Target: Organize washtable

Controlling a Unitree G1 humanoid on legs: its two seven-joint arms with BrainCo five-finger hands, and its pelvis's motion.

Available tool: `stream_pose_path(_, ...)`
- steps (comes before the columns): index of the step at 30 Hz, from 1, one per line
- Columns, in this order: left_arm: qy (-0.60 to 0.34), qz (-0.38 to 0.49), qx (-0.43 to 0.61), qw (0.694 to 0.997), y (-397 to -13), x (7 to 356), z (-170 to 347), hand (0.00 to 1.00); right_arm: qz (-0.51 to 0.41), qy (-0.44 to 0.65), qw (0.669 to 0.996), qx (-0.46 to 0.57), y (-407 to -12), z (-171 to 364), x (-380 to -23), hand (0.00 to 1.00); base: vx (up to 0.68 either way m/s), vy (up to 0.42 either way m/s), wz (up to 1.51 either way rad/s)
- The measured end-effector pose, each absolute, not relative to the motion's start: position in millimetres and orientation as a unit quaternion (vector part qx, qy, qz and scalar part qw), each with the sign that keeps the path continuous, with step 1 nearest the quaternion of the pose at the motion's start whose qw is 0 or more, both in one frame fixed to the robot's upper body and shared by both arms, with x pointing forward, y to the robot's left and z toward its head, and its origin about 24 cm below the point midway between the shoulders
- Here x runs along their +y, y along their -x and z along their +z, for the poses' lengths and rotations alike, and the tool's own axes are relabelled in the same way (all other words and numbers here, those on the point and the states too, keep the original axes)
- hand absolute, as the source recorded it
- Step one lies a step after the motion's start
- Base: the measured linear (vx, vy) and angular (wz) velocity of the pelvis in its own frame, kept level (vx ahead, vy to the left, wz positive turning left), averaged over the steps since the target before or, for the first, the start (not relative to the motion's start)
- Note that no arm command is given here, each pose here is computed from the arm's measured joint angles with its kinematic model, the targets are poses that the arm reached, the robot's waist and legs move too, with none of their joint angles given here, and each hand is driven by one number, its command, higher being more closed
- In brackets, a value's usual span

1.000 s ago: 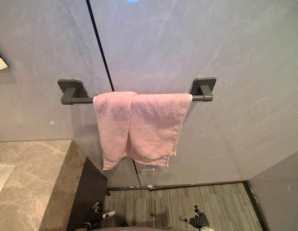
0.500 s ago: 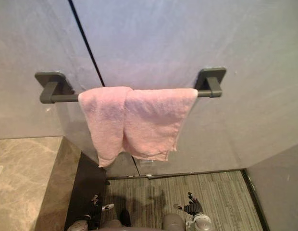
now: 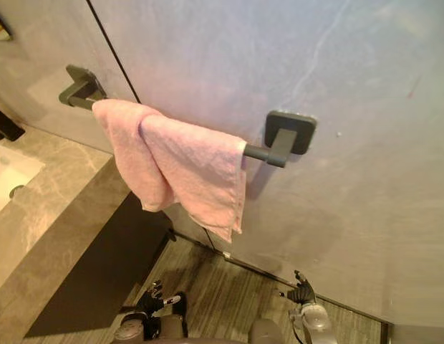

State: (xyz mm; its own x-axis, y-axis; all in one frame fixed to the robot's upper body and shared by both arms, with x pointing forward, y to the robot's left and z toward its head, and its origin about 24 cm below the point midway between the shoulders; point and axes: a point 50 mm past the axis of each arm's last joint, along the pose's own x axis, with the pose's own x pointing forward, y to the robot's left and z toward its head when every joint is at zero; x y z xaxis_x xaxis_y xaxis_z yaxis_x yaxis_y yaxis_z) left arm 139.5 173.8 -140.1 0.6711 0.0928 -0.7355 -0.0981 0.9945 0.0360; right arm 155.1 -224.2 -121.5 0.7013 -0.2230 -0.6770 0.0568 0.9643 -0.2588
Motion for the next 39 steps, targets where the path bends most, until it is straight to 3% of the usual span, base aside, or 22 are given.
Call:
stream_pose_path(11,-0.035,0.037,0.400,0.915,-140.2,185.6,-137.5,0.00,-0.084,0.078,0.909,0.400,-139.4,-129.9,-212.8,0.00,-0.09,0.046,0.46)
stream_pose_path(20,-0.057,0.029,0.460,0.886,-105.8,189.1,-152.0,0.00,-0.085,0.058,0.893,0.439,-119.8,-142.2,-205.3,0.00,-0.08,0.028,0.04)
stream_pose_path(39,-0.051,0.022,0.471,0.880,-103.2,186.8,-155.0,0.00,-0.107,0.021,0.870,0.481,-104.3,-153.9,-205.5,0.00,0.00,-0.001,0.02)
